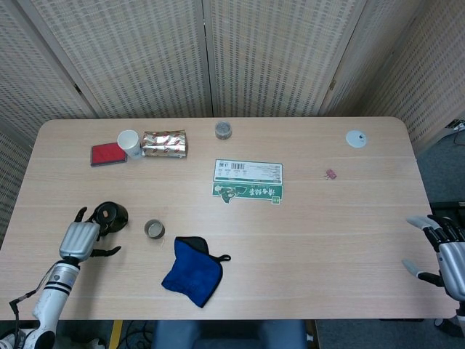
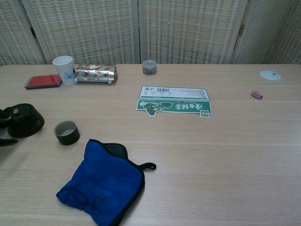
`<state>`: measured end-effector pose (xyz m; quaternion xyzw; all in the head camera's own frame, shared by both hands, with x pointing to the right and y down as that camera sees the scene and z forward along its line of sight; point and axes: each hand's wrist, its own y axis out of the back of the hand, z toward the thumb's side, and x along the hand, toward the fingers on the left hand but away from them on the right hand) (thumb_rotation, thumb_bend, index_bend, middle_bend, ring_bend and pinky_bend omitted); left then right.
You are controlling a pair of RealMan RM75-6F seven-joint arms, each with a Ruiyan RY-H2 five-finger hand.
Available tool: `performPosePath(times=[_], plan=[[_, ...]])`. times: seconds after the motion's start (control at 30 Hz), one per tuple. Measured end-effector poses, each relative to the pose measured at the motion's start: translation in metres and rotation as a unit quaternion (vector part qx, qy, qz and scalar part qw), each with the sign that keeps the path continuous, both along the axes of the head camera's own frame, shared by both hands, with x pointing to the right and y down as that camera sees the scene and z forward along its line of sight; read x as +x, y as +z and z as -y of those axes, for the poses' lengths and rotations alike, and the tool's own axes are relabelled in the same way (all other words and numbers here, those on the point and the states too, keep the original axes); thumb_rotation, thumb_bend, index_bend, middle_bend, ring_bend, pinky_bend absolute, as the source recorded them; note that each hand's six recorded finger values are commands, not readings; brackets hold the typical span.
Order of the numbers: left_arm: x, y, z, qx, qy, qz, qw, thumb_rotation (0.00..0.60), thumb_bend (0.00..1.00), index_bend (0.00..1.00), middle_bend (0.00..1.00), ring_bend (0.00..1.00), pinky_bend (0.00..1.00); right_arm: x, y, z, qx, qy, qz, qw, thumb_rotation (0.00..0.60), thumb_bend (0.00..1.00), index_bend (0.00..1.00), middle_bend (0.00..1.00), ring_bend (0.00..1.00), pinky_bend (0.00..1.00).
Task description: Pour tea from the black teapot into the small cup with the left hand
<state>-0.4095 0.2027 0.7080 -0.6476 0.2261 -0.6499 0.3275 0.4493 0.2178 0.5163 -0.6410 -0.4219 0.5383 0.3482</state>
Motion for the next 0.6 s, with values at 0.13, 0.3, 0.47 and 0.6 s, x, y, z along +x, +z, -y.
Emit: performPosePath(times=[0.13, 0.3, 0.47, 0.6], plan=[[0.002, 0.000, 0.003, -0.005, 0.002, -0.004, 1.0000, 0.247, 0.17, 0.69, 0.68, 0.52, 0.00, 0.000, -0.002, 0.001, 0.004, 0.000, 0.000, 1.0000, 0.600, 0.12, 0.24, 0.24, 0.15, 0.18], [0.003, 0.000, 0.008, -0.002, 0.003, -0.008, 1.0000, 0.191, 0.15, 0.75, 0.78, 0.61, 0.00, 0.000, -0.002, 0.001, 0.005, 0.002, 0.000, 1.0000, 0.600, 0.12, 0.24, 0.24, 0.15, 0.18], [0.003, -0.002, 0.015, 0.006, -0.003, -0.019, 0.9998, 0.054, 0.13, 0.83, 0.88, 0.68, 0.00, 0.000, -0.002, 0.002, 0.005, 0.002, 0.001, 1.0000, 0.600, 0.12, 0.24, 0.24, 0.15, 0.18], [0.001, -0.004, 0.023, 0.009, -0.017, -0.031, 0.9993, 0.004, 0.11, 0.88, 0.93, 0.73, 0.00, 0.000, -0.001, 0.003, 0.005, 0.001, 0.002, 1.0000, 0.600, 0.12, 0.24, 0.24, 0.15, 0.18]])
